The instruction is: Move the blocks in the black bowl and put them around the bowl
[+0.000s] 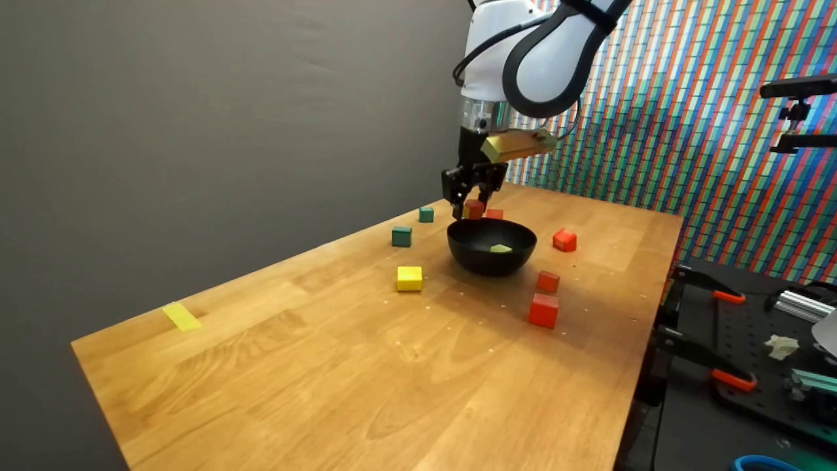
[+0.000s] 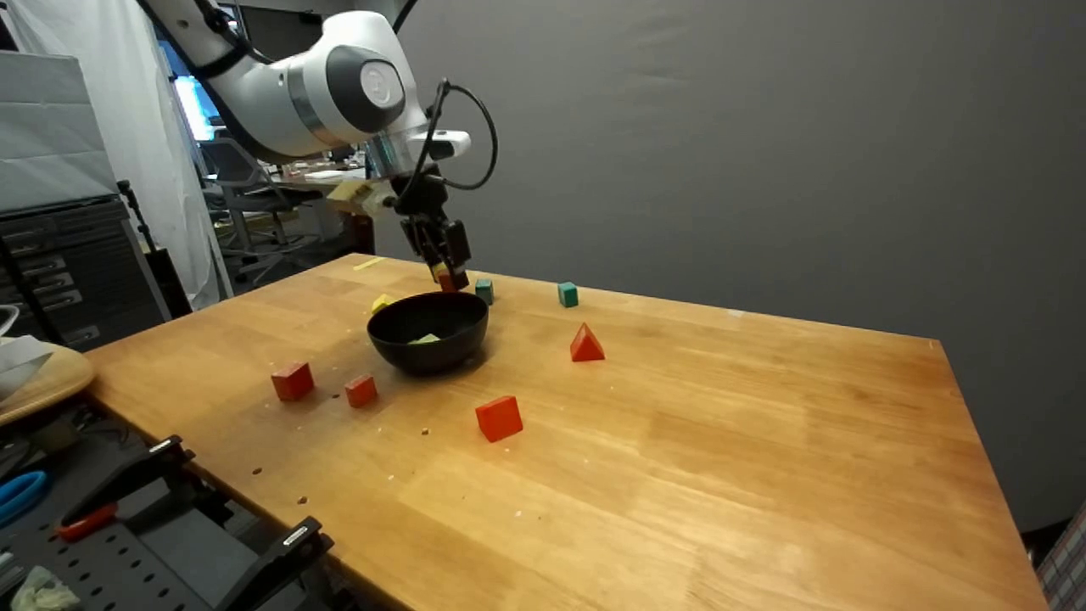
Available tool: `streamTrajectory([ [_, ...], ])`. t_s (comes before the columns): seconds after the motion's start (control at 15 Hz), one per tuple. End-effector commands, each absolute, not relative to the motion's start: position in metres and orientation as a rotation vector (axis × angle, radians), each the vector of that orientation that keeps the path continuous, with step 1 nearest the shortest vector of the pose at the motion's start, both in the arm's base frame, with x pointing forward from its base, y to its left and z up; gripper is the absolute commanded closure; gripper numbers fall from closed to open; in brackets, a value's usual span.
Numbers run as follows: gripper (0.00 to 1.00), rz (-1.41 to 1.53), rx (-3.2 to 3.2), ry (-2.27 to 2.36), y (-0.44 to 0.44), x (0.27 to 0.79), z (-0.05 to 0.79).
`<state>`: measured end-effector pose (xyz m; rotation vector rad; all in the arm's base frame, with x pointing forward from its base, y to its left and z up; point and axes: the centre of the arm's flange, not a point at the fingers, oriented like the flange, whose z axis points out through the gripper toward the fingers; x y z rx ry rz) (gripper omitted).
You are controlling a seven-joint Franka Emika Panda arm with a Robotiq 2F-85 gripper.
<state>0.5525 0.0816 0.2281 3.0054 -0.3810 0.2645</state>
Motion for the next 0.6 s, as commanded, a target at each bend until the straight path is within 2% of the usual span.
streamTrajectory([
  [0.0,0.63,0.362,3.039,-0.094,0.131,0.526,0.294],
  [0.27,0.63,0.409,3.096,0.237,0.211,0.524,0.312],
  [0.53,0.63,0.369,3.121,0.508,0.274,0.531,0.285],
])
